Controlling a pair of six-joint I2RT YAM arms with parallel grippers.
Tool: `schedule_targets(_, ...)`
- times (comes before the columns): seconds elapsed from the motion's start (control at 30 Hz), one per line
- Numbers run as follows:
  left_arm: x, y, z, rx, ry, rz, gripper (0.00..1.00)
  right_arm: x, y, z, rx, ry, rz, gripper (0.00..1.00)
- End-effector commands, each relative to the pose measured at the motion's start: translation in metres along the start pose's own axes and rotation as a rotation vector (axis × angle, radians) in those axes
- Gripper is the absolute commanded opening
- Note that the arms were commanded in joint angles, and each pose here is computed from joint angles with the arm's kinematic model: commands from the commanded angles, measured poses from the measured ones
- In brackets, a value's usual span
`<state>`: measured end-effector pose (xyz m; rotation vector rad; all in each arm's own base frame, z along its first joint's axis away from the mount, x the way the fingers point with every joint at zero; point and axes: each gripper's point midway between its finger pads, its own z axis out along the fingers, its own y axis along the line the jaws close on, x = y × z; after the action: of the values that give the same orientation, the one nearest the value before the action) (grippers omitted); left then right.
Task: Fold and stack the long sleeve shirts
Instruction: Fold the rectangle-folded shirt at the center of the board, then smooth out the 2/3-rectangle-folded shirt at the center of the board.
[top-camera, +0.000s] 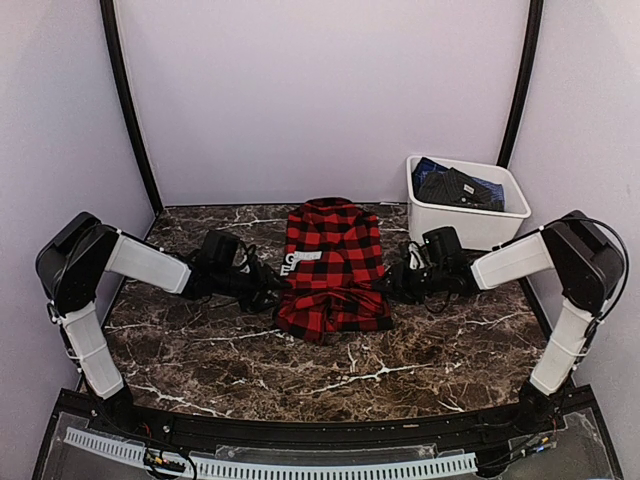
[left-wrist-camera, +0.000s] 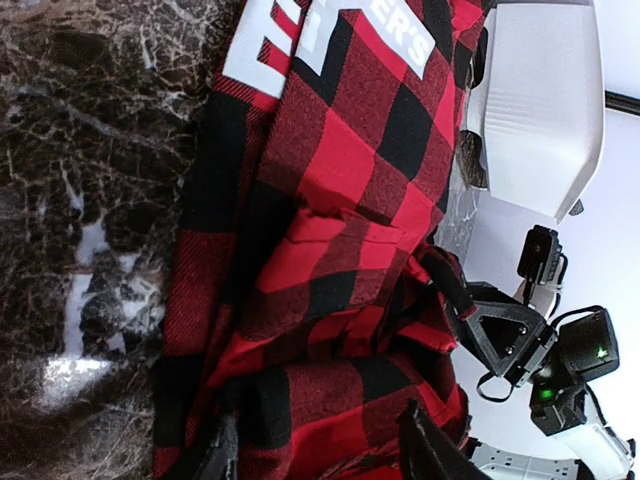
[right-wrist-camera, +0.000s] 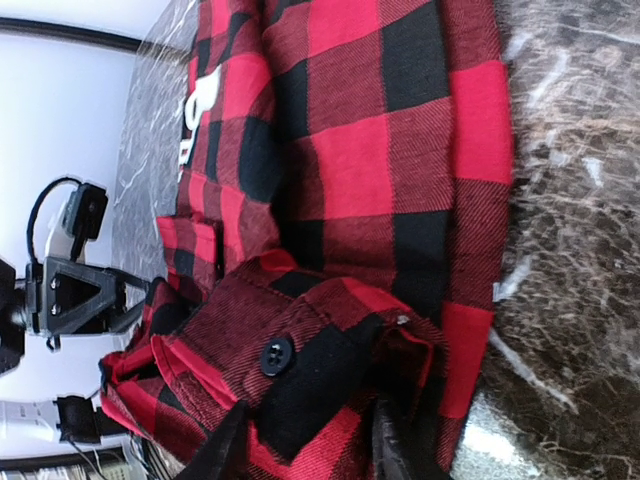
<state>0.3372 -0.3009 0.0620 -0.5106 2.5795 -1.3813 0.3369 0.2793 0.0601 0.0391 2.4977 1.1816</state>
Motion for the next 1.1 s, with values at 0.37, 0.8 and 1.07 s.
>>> schedule_targets(0.37, 0.008, -0.005, -0.041, -0.097, -0.025, 0.259, 0.62, -0.004, 0.011, -0.039, 0.123, -0.056, -0.215, 0.61)
schedule_targets(0.8, 0.060, 0.030, -0.036, -0.178, 0.148, 0.371, 0.47, 0.050, 0.001, -0.023, 0.262, 0.042, -0.408, 0.56)
schedule_targets(1.07, 0.052, 0.018, -0.013, -0.178, 0.146, 0.377, 0.36, 0.047, 0.005, -0.008, 0.286, 0.046, -0.424, 0.44)
